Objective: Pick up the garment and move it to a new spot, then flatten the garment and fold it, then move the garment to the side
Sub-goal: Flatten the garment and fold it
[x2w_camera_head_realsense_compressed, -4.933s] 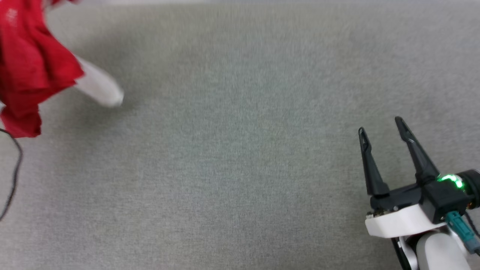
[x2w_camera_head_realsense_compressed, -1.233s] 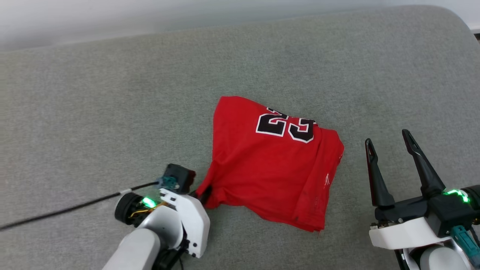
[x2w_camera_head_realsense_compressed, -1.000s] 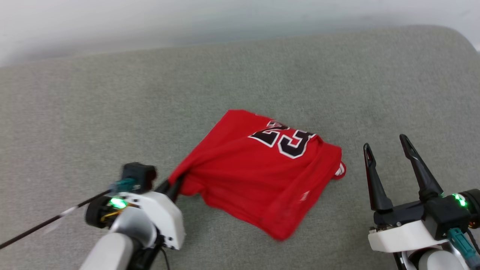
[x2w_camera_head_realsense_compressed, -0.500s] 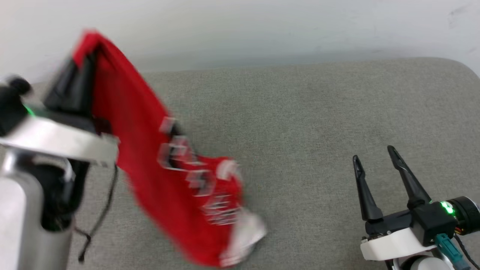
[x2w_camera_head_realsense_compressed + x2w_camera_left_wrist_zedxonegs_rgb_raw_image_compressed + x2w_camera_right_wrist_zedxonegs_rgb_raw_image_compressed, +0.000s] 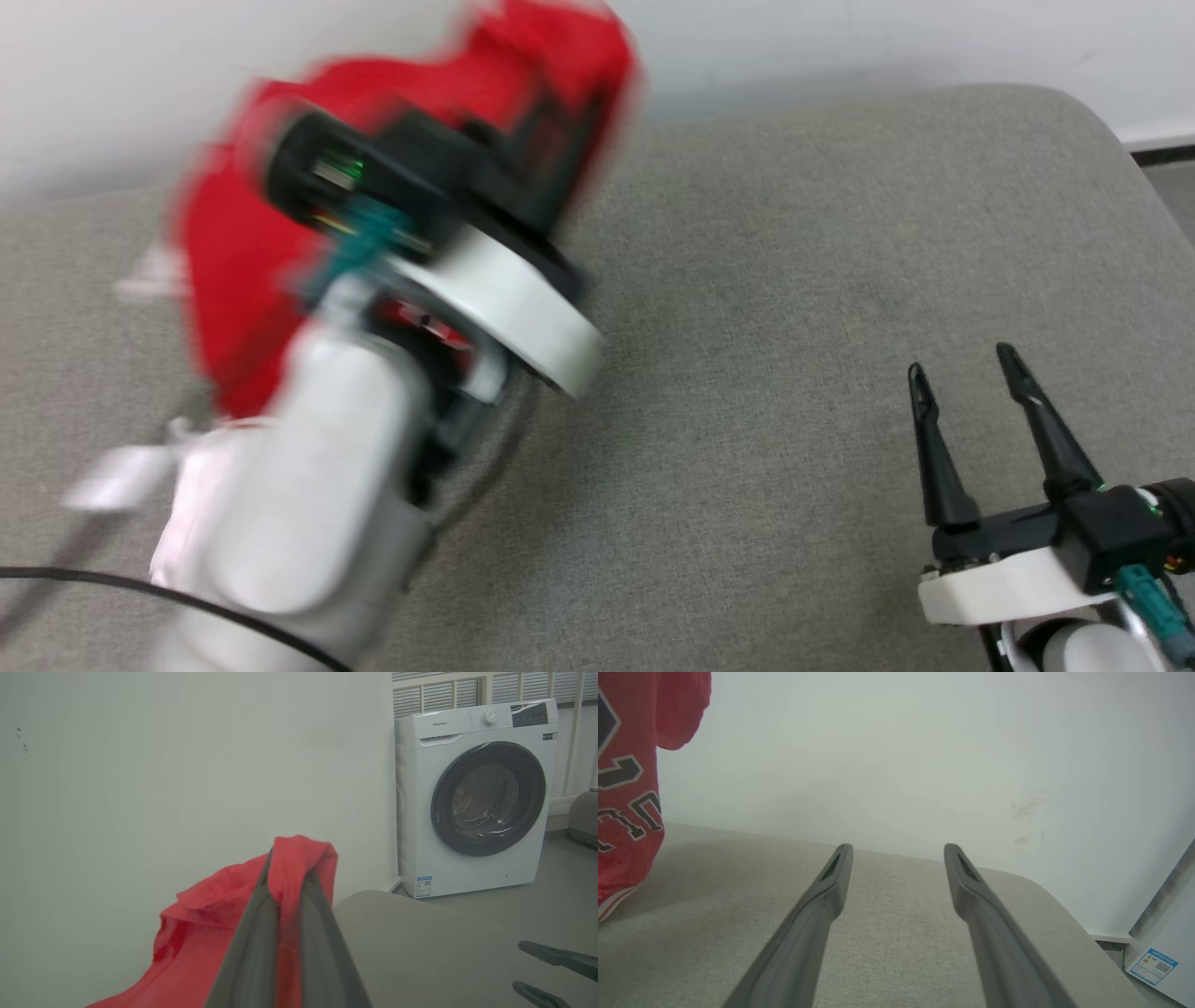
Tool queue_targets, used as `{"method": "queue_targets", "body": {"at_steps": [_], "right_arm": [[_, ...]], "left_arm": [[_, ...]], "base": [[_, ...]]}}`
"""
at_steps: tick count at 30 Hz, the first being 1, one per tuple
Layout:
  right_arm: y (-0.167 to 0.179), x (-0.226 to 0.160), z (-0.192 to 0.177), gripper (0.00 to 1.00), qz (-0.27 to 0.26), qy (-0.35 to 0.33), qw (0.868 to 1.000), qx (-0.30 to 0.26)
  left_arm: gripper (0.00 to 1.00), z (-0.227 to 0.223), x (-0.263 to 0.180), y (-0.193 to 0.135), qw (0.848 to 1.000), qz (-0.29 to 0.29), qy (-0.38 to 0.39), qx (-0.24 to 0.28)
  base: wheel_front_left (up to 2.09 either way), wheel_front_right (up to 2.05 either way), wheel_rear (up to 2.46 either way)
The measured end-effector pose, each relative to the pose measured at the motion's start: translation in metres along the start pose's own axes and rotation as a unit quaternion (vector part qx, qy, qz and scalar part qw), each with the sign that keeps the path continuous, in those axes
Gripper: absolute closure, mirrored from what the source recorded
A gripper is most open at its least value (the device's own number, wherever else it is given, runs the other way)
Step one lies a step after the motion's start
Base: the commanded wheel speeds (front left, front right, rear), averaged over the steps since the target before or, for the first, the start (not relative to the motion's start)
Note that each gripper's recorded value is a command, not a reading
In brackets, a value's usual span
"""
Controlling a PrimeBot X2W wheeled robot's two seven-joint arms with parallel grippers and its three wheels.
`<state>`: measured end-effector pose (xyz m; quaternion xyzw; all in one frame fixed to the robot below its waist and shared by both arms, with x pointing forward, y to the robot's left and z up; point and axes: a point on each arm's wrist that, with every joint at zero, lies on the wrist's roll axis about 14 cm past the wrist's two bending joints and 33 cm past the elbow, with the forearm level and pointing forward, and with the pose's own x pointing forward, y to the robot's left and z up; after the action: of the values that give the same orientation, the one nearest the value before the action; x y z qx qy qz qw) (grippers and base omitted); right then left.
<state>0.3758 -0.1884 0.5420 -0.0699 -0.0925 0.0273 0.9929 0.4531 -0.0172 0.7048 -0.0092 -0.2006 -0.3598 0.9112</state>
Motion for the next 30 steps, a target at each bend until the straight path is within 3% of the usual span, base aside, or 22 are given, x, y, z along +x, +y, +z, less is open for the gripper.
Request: {"method": "queue_targets", "body": {"at_steps": [3,7,10,12,16,17,18,19,22,30], "right_arm": [[-0.018,0.002,-0.001,0.00,-0.025,0.001,1.000,-0.011],[-0.050,0.004,0.001,0.00,-0.071,-0.002,0.997,-0.023],[-0.063,0.004,0.002,0.00,-0.088,-0.004,0.996,-0.025],[-0.069,0.004,-0.001,0.00,-0.098,0.000,0.995,-0.028],[-0.069,0.005,-0.004,0.00,-0.098,0.004,0.995,-0.029],[-0.067,0.006,-0.005,0.00,-0.095,0.005,0.995,-0.027],[-0.064,0.007,-0.006,0.00,-0.090,0.006,0.996,-0.026],[-0.061,0.008,-0.007,0.00,-0.085,0.006,0.996,-0.024],[-0.051,0.012,-0.007,0.00,-0.072,0.005,0.997,-0.019],[-0.033,0.016,0.002,0.00,-0.046,-0.010,0.999,-0.012]], "left_arm": [[1.00,-0.062,-0.002,-0.057,0.994,-0.061,0.071,-0.055],[1.00,-0.128,-0.021,-0.127,0.972,-0.132,0.158,-0.116],[1.00,-0.156,-0.035,-0.149,0.958,-0.157,0.200,-0.130],[1.00,-0.184,-0.057,-0.179,0.938,-0.190,0.245,-0.154],[1.00,-0.200,-0.076,-0.199,0.921,-0.211,0.278,-0.171],[0.80,-0.206,-0.084,-0.203,0.915,-0.217,0.292,-0.173],[0.08,-0.211,-0.090,-0.208,0.910,-0.223,0.302,-0.175],[0.00,-0.213,-0.096,-0.212,0.906,-0.228,0.310,-0.177],[0.00,-0.212,-0.099,-0.215,0.904,-0.227,0.308,-0.190],[0.00,-0.180,-0.061,-0.151,0.952,-0.130,0.218,-0.170]], "base": [[0.00,0.00,0.00],[0.00,0.00,0.00],[0.00,0.00,0.00],[0.00,0.00,0.00],[0.00,0.00,0.00],[0.00,0.00,0.00],[0.00,0.00,0.00],[0.00,0.00,0.00],[0.00,0.00,0.00],[0.00,0.00,0.00]]}}
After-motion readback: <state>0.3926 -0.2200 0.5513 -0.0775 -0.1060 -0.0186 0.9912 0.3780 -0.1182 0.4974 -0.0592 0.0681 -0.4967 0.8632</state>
